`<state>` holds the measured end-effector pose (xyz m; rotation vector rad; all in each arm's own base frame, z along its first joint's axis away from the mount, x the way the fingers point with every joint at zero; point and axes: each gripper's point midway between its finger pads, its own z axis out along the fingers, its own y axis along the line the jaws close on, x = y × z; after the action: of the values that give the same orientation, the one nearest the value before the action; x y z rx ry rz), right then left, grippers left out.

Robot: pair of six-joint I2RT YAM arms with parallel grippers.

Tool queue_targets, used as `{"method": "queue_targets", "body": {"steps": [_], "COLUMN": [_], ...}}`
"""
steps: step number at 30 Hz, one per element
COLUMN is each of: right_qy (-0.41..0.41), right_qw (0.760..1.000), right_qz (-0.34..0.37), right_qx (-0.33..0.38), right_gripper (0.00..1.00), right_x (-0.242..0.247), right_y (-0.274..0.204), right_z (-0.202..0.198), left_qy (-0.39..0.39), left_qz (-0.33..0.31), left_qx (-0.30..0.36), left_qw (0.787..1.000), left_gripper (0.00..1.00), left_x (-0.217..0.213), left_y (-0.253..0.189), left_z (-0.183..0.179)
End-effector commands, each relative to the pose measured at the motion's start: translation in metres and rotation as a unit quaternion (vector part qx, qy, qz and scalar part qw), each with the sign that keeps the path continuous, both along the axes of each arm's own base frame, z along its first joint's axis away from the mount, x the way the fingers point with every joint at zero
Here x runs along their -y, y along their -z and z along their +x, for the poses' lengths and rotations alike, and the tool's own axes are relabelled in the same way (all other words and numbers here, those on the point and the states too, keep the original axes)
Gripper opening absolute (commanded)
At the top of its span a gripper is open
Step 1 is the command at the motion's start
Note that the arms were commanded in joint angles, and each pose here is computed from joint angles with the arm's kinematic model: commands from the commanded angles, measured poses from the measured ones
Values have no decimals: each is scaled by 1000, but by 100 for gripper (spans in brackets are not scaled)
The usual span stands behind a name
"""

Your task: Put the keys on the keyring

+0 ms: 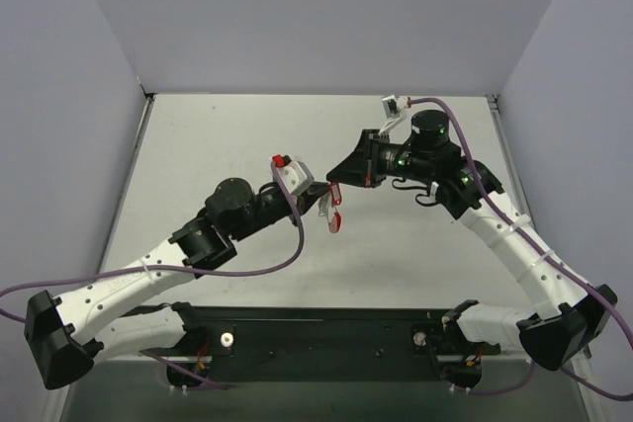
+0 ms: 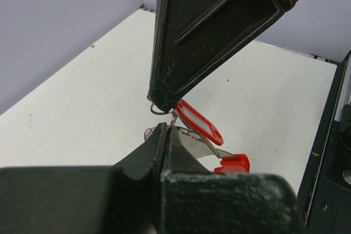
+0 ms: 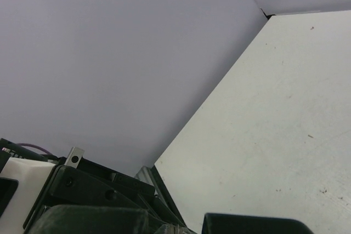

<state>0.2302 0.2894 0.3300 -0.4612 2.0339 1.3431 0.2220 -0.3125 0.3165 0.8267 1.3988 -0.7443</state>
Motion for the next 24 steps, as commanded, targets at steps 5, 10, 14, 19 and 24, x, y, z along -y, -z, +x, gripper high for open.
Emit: {"method": "queue_targets", "body": {"steps": [5,10,14,19,24], "right_qy": [-11,-16,-15,-27,-29], "right_qw": [1000,1000,1000,1000,999], "right_qz": [7,8,7,5,-11], "right_qx": [10,12,18,10,10], "right_gripper": [0,0,0,0,0], "right_x": [-4,-5,-4,-9,-10], "right_y": [-15,-18,-21,-18,-11], "right_z": [-4,-6,-6,-10,-12], "left_qy": [-69,-90,-110,-124,-144], "left_qz": [-42,-35,-26,-32,-45], "left_qx": [36,35,29,30,36], "left_qw": [996,995,993,991,988], "left_gripper": [0,0,0,0,0], "left_x": [-9,-8,-10,-12,-18], "left_y": [-48,-48,-46,-48,-54], "left_z": [21,26,32,36,39]}}
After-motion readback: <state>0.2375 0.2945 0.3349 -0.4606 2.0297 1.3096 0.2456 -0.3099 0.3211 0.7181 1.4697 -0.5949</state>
